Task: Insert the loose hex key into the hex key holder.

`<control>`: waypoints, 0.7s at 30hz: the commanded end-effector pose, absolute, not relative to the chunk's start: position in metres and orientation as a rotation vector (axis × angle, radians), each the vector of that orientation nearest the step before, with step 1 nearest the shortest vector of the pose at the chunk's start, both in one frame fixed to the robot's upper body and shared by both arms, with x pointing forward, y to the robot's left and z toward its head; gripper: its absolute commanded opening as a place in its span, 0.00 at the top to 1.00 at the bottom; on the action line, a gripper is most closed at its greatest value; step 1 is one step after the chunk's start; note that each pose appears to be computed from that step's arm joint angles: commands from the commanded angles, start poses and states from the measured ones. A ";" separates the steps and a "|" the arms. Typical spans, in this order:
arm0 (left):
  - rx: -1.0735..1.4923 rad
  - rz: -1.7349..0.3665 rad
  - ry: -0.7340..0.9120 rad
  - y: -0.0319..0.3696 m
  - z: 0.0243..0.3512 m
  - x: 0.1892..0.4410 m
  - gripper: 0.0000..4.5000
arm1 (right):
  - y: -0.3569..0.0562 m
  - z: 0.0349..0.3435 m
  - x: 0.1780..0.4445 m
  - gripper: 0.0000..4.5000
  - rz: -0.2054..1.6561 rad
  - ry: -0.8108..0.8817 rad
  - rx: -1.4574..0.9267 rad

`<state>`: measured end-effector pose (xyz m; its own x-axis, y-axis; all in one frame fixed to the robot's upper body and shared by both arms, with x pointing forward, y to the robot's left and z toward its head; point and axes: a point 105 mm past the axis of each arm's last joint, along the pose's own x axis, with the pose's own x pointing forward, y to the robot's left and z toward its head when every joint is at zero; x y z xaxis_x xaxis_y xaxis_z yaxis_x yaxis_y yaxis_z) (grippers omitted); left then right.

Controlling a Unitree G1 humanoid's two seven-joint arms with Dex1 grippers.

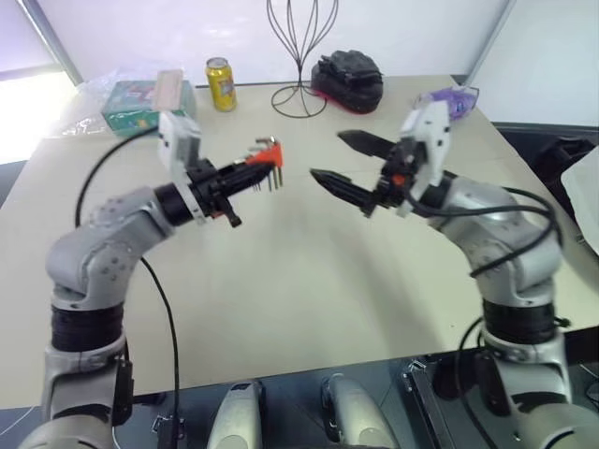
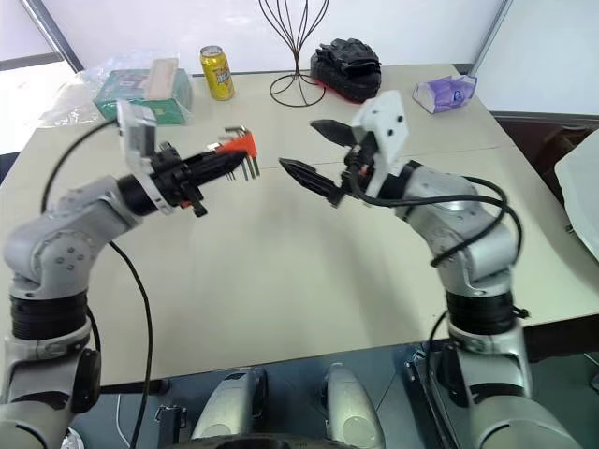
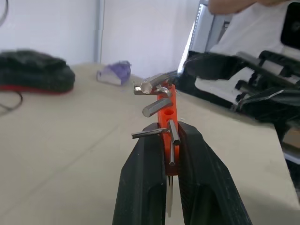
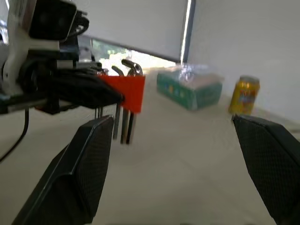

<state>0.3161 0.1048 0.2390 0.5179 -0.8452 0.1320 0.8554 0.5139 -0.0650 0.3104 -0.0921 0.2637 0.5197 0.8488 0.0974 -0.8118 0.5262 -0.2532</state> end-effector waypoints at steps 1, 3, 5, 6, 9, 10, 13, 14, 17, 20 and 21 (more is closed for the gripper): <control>-0.204 -1.056 -0.009 0.088 0.214 0.316 1.00 | -0.108 0.274 0.290 0.08 1.032 -0.210 -0.255; -0.240 -1.088 0.063 0.075 0.190 0.314 1.00 | -0.117 0.273 0.288 0.08 1.009 -0.182 -0.281; -0.269 -1.111 0.104 0.066 0.176 0.312 1.00 | -0.122 0.273 0.287 0.08 0.991 -0.167 -0.297; -0.285 -1.124 0.130 0.060 0.168 0.311 1.00 | -0.124 0.272 0.287 0.08 0.978 -0.163 -0.304; -0.320 -1.144 0.180 0.045 0.151 0.311 1.00 | -0.125 0.272 0.285 0.08 0.962 -0.160 -0.308; -0.326 -1.140 0.186 0.044 0.148 0.312 1.00 | -0.125 0.272 0.284 0.08 0.960 -0.160 -0.307; -0.378 -1.112 0.222 0.038 0.136 0.318 1.00 | -0.124 0.270 0.282 0.08 0.946 -0.160 -0.312; -0.392 -1.104 0.237 0.036 0.132 0.319 1.00 | -0.123 0.269 0.281 0.08 0.943 -0.159 -0.313; -0.389 -1.063 0.291 0.036 0.114 0.323 1.00 | -0.122 0.267 0.280 0.08 0.931 -0.159 -0.313; -0.364 -0.999 0.320 0.043 0.102 0.329 1.00 | -0.121 0.266 0.281 0.08 0.925 -0.161 -0.314; -0.358 -0.980 0.336 0.046 0.098 0.331 0.90 | -0.121 0.266 0.282 0.07 0.923 -0.164 -0.315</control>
<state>0.3274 0.0430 0.0961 0.4897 -0.8645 -0.1133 0.7425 0.4816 -0.4655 0.2861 -0.1230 0.2555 0.5995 0.7998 -0.0315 -0.7705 0.5660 -0.2931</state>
